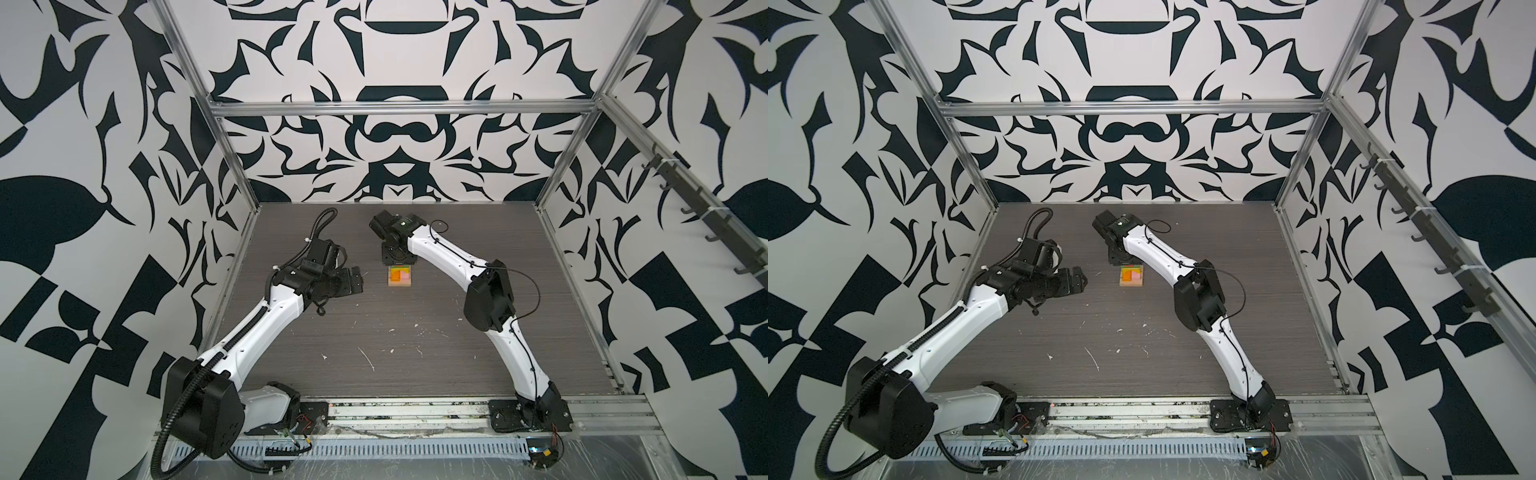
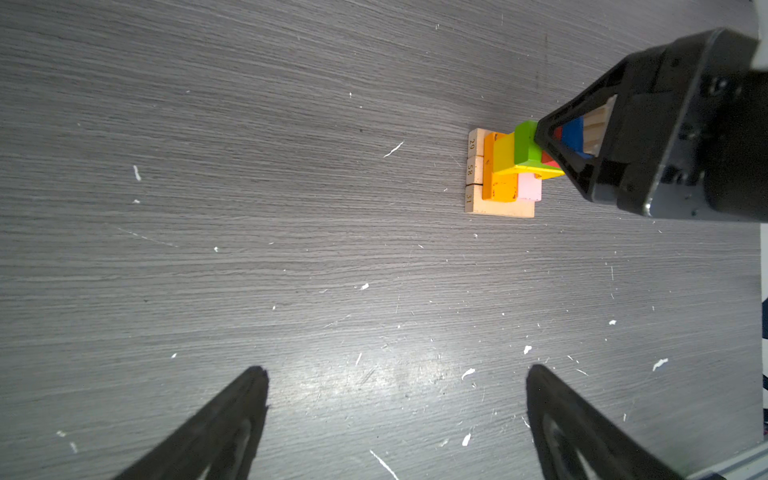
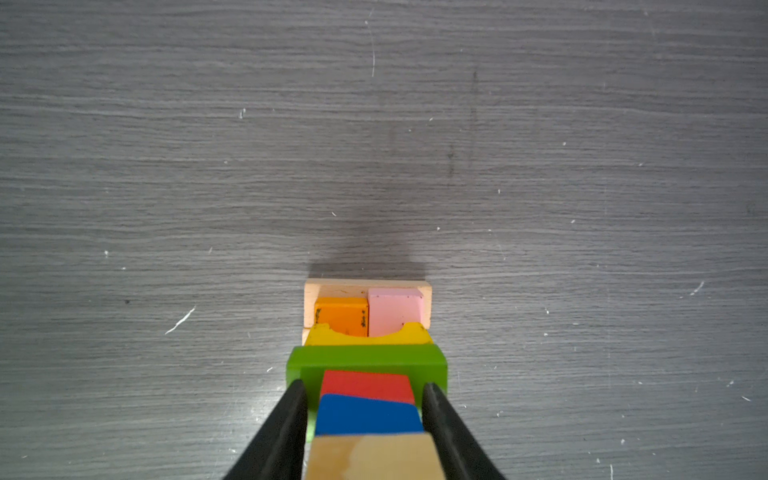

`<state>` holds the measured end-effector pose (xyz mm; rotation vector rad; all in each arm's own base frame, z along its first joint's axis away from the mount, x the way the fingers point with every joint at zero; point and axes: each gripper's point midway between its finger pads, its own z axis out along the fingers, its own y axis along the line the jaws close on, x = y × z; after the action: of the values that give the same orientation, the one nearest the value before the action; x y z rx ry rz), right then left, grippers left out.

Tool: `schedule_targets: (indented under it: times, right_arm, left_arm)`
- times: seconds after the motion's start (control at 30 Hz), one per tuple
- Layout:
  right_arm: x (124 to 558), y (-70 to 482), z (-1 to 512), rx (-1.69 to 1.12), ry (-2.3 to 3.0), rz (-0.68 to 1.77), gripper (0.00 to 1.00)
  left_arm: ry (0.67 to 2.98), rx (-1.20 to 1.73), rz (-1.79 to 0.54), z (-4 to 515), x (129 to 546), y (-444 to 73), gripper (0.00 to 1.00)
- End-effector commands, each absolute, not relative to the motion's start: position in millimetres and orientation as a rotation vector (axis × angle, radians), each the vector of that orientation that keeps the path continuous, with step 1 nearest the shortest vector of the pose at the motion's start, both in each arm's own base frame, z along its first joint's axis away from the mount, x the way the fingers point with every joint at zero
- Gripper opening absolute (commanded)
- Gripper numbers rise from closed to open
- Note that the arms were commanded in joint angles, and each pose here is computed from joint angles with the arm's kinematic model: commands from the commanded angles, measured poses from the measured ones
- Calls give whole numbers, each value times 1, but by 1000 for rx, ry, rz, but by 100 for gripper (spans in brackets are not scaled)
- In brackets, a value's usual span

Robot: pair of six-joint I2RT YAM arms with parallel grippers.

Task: Build the wood block tower
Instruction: 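Lower the wood cube onto the blue cube with the right gripper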

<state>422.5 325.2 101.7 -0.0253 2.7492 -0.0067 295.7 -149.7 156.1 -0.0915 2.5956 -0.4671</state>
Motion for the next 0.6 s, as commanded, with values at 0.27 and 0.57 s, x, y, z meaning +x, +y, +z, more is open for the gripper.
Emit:
schedule_targets:
  times: [0.27, 0.57]
  right_arm:
    - [420, 323, 122, -11, 2721, 13, 41]
    - [421, 323, 123, -10, 2717, 16, 35]
  left_arm:
    - [2606, -94, -472, 152, 294, -149, 99]
    - [2606, -98, -479, 153, 295, -150, 99]
